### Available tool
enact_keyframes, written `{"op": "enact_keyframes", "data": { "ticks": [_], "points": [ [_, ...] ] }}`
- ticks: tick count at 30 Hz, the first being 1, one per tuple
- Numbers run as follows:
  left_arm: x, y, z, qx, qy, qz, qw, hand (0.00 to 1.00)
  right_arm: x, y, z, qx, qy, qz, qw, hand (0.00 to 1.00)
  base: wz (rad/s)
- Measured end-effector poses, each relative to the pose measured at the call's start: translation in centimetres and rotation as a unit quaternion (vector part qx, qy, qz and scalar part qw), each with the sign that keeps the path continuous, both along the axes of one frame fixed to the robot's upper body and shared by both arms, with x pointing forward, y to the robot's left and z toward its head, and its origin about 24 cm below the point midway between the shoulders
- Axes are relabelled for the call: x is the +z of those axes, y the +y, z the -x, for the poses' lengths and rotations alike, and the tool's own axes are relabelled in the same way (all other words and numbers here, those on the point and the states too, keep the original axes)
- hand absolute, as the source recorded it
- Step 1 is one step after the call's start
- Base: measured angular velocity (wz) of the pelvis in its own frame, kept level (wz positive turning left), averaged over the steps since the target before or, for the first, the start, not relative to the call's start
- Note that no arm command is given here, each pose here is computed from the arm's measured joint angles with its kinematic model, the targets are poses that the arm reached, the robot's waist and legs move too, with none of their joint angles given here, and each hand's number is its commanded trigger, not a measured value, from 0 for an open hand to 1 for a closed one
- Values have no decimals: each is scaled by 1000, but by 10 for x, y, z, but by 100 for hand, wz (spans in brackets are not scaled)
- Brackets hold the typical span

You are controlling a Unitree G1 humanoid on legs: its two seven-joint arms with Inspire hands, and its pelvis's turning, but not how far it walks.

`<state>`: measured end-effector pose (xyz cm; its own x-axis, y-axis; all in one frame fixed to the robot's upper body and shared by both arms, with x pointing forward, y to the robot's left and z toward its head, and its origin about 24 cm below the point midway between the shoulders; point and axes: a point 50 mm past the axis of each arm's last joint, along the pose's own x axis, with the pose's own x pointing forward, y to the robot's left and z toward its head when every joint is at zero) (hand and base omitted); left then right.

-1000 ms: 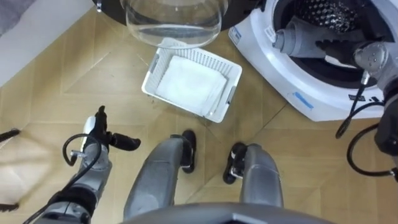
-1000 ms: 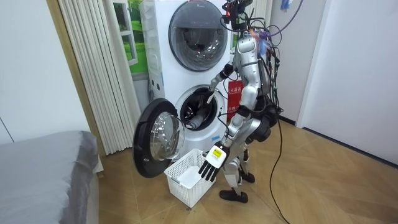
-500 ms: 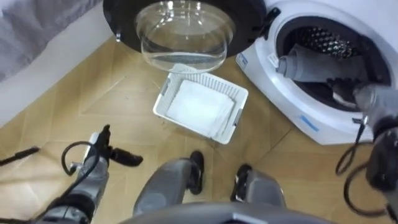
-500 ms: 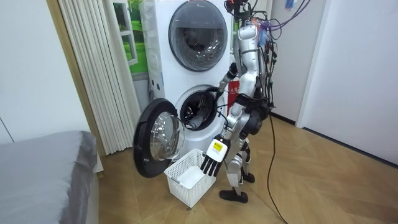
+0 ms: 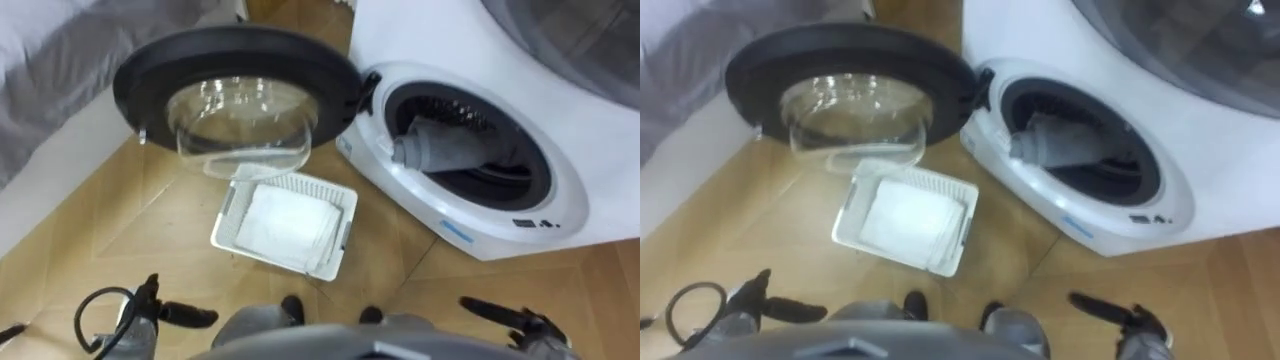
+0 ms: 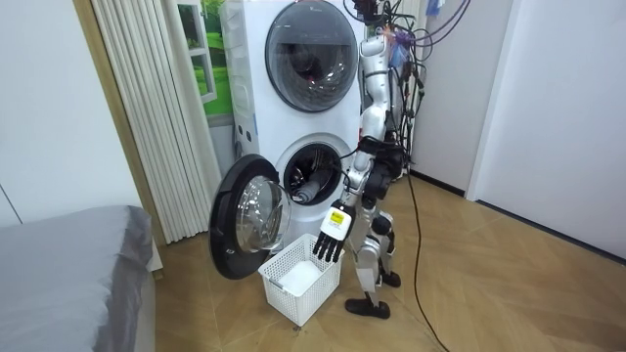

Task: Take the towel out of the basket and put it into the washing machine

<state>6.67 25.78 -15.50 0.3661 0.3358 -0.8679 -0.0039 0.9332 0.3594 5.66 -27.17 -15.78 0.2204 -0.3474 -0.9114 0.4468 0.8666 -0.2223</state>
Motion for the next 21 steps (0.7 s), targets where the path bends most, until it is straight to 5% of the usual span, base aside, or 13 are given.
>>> {"op": "enact_keyframes", "data": {
  "ticks": [9, 21],
  "points": [
    [-6, -7, 28, 27, 41, 14, 999, 0, -6, 16, 8, 91, 36, -26, 995, 0, 0],
    [-9, -12, 26, 44, 53, 40, 997, 0, -10, 28, 15, 100, 47, -79, 991, 0, -5]
  ]
}}
